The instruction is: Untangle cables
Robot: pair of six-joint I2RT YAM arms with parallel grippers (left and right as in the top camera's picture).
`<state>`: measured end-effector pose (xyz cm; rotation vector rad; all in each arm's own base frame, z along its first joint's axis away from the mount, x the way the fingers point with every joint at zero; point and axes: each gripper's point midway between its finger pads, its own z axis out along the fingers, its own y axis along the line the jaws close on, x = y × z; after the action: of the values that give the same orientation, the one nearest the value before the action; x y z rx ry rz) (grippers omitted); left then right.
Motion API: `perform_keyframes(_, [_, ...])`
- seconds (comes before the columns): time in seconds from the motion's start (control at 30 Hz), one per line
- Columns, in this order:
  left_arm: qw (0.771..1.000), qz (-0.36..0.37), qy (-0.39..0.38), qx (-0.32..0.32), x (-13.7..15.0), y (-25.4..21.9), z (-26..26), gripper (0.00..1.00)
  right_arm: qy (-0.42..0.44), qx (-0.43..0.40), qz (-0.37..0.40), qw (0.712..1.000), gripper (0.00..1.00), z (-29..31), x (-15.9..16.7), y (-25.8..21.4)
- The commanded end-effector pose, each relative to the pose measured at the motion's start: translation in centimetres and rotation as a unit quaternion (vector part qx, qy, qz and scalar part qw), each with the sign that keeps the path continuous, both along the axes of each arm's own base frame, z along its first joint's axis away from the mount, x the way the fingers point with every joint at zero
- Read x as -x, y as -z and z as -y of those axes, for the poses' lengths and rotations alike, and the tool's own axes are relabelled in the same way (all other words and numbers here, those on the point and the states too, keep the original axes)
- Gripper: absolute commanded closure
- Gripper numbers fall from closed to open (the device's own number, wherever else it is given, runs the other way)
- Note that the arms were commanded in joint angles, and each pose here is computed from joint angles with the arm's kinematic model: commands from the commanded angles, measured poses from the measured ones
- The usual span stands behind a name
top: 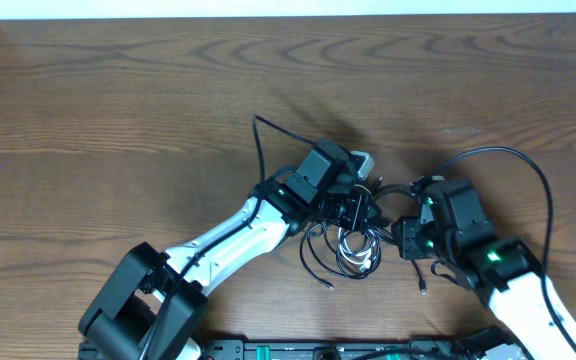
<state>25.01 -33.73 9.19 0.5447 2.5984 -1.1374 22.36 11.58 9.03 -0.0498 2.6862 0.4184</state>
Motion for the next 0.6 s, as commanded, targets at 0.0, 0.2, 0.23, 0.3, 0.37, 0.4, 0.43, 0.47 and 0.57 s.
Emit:
perform_keyframes(0.0, [0.999,0.025,-0.029,-0.020,-2.3,0.1,-1.4,0.60,0.007,-0.002,-0.042,0.999,0.66,-0.5,-0.1,1.7])
perform_keyframes(0.2, [0.997,-0.015,-0.032,-0.064,-1.3,1.9,-3.7,0.60,-0.007,-0.009,-0.105,0.994,0.70,-1.6,0.3,4.8])
perform_keyframes(0.23, [0.997,-0.019,-0.024,-0.072,-0.8,2.2,-3.9,0.61,-0.007,-0.007,-0.113,0.994,0.71,-1.6,0.3,5.3])
perform_keyframes(0.3, [0.996,-0.026,-0.004,-0.090,0.3,2.7,-4.3,0.61,-0.008,-0.005,-0.126,0.992,0.73,-1.7,0.3,6.1])
perform_keyframes(0.37, [0.994,-0.031,0.009,-0.103,1.0,3.1,-4.7,0.61,-0.007,0.001,-0.142,0.990,0.77,-1.7,0.6,6.9])
perform_keyframes(0.4, [0.994,-0.035,0.010,-0.107,1.2,3.2,-4.8,0.60,-0.006,0.004,-0.152,0.988,0.80,-1.6,0.8,7.4])
perform_keyframes(0.43, [0.993,-0.036,0.010,-0.108,1.2,3.3,-4.9,0.60,-0.006,0.008,-0.160,0.987,0.83,-1.5,1.0,7.8])
perform_keyframes(0.47, [0.993,-0.037,0.009,-0.108,1.2,3.3,-4.9,0.61,-0.006,0.012,-0.169,0.986,0.86,-1.4,1.2,8.1])
perform_keyframes(0.57, [0.994,-0.032,0.006,-0.107,0.9,3.2,-5.0,0.60,-0.005,0.020,-0.189,0.982,0.95,-1.2,1.7,9.1])
